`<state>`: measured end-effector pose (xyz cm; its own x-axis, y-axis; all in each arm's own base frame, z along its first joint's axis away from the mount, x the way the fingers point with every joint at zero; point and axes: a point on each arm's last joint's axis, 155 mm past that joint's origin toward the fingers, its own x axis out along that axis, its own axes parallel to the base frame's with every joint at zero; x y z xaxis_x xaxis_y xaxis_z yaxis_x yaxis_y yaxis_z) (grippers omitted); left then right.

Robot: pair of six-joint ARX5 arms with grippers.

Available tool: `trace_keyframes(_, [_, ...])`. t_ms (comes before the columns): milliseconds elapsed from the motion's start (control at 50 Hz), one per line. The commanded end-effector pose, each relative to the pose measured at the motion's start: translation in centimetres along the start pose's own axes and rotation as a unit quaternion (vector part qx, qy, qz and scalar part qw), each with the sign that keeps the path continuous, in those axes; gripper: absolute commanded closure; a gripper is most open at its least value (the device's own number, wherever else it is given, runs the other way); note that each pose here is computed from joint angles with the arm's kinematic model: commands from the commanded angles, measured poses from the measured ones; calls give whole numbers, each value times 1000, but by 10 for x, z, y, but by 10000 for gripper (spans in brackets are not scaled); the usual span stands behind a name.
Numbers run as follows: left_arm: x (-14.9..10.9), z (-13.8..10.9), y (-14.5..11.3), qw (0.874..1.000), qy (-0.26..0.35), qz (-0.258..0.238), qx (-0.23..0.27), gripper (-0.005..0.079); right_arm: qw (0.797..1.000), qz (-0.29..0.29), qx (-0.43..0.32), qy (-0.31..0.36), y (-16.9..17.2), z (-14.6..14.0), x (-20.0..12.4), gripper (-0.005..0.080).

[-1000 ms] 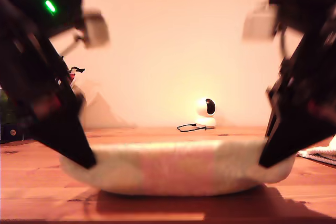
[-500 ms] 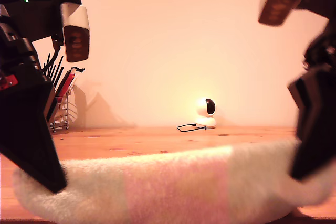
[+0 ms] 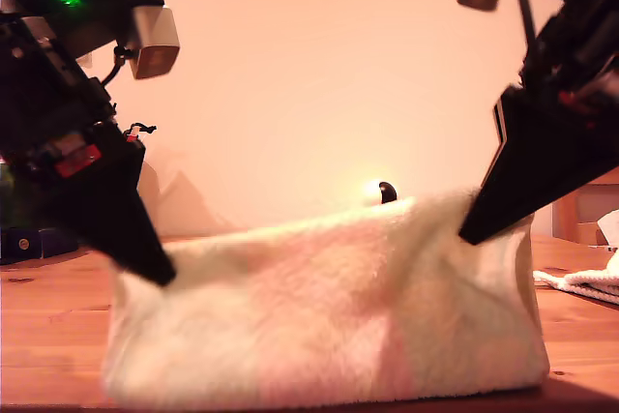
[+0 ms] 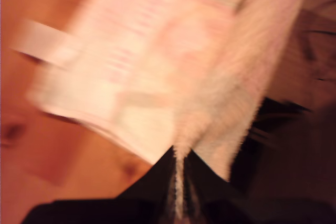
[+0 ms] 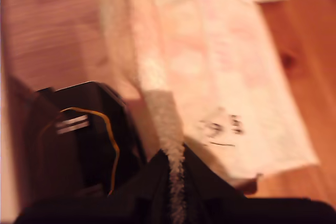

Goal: Fold the tea towel in front of you. After folding it, place it to the right side.

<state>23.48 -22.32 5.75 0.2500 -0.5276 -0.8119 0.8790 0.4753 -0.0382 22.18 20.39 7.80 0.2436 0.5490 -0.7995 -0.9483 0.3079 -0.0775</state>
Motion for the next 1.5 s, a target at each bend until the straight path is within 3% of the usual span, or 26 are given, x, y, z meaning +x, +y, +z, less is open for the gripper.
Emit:
trace_keyframes(0, [0,4,9,1000,-6,11,9,766,1000,-3,11,4,-7,-3,5,765])
trace_keyframes(180, [6,18,31,998,-40,38,14,766,1000,-12,21,4,-22,-7,18,765])
trace_keyframes(520, [41,13,47,998,-33,46,26,766,999,-32,31,10,-46,-15,41,765])
trace_keyframes(740, [39,20,59,997,-45,57,29,766,997,-37,58,26,-59,-34,48,765])
trace_keyframes(980, [39,26,63,996,-60,61,26,766,996,-49,74,9,-69,-28,57,765])
trace_keyframes(1080, [40,27,64,996,-62,62,26,686,996,-50,75,8,-70,-28,58,760])
trace_keyframes(1220, [41,28,65,995,-65,64,27,575,996,-57,72,3,-73,-26,58,694])
trace_keyframes(1480, [39,31,72,994,-71,79,28,574,992,-90,82,-11,-89,-18,56,493])
